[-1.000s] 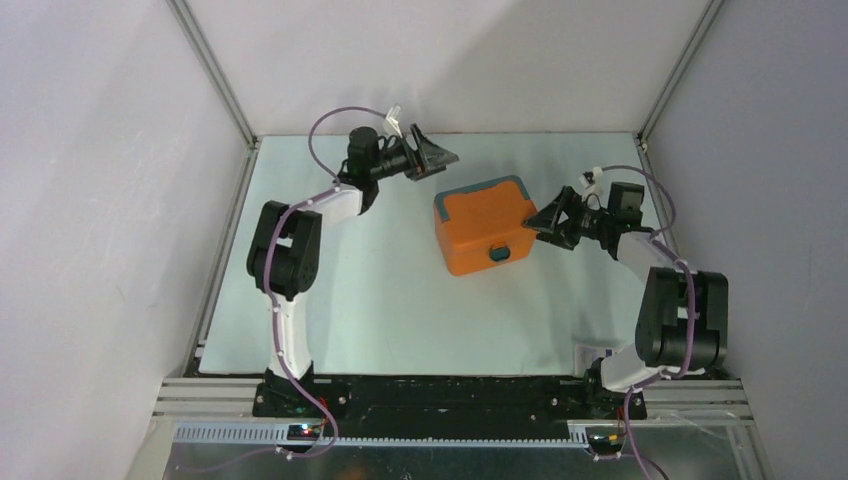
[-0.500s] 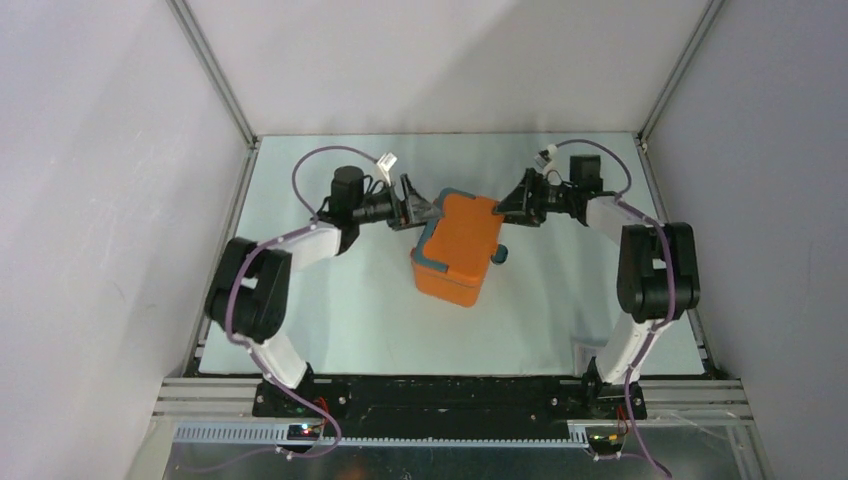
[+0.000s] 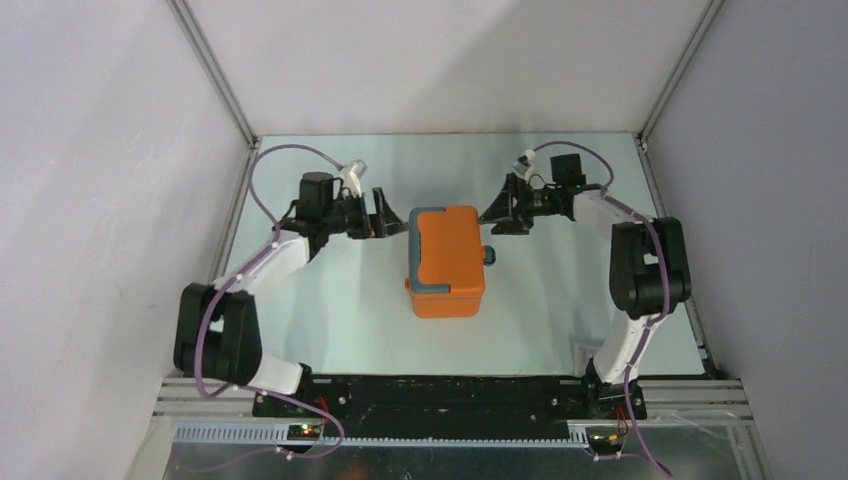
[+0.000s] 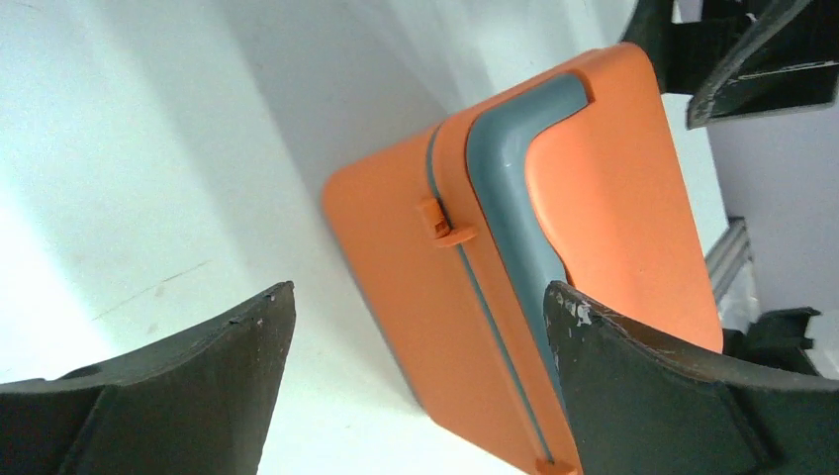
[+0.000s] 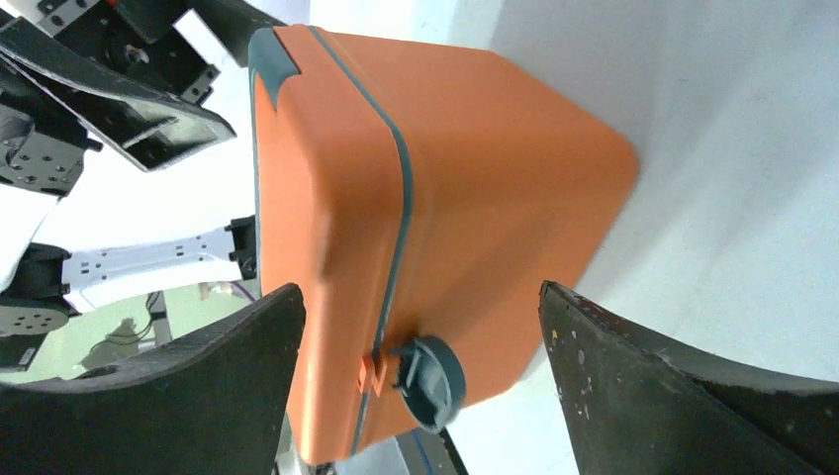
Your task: Organize the medicine kit
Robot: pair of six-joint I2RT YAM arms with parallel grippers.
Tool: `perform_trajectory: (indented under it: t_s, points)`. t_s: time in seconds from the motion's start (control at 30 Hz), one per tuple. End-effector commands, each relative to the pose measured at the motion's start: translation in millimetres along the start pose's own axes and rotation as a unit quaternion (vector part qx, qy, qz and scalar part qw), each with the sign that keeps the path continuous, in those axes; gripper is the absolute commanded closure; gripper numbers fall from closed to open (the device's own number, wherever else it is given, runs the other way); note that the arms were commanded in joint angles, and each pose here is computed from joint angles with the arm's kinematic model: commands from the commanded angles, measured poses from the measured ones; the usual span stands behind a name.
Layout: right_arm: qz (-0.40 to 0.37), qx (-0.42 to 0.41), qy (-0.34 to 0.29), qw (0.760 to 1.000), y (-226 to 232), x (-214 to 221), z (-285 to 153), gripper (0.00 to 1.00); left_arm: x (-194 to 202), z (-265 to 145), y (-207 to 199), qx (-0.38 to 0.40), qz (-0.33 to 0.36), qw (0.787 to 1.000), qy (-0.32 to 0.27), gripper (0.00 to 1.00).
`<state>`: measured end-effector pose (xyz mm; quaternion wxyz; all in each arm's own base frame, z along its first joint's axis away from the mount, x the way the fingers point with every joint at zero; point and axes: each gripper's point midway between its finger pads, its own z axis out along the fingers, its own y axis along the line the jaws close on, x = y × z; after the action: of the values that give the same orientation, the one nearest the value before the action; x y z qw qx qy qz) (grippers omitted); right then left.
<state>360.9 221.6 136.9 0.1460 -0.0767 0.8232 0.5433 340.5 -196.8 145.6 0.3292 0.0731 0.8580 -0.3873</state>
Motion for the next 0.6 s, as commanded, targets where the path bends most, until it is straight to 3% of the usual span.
perform_trajectory:
  t_s: [0.0,0.2,0.33,0.57]
  points:
    - [-0.034,0.006,-0.035,0.999,19,1,-39,0.06,-35,-37,-10,-0.037,0.088,0.994,-0.057,0.0]
    - [-0.076,-0.022,-0.088,0.993,43,23,-54,0.02,-14,-42,-79,0.098,0.104,0.99,-0.012,0.01]
    - [-0.094,-0.041,-0.088,0.991,51,31,-54,0.01,12,-36,-120,0.181,0.124,0.975,0.041,0.1]
    - [-0.065,-0.036,-0.074,0.995,29,39,-39,0.01,23,-11,-117,0.171,0.108,0.977,0.073,0.14]
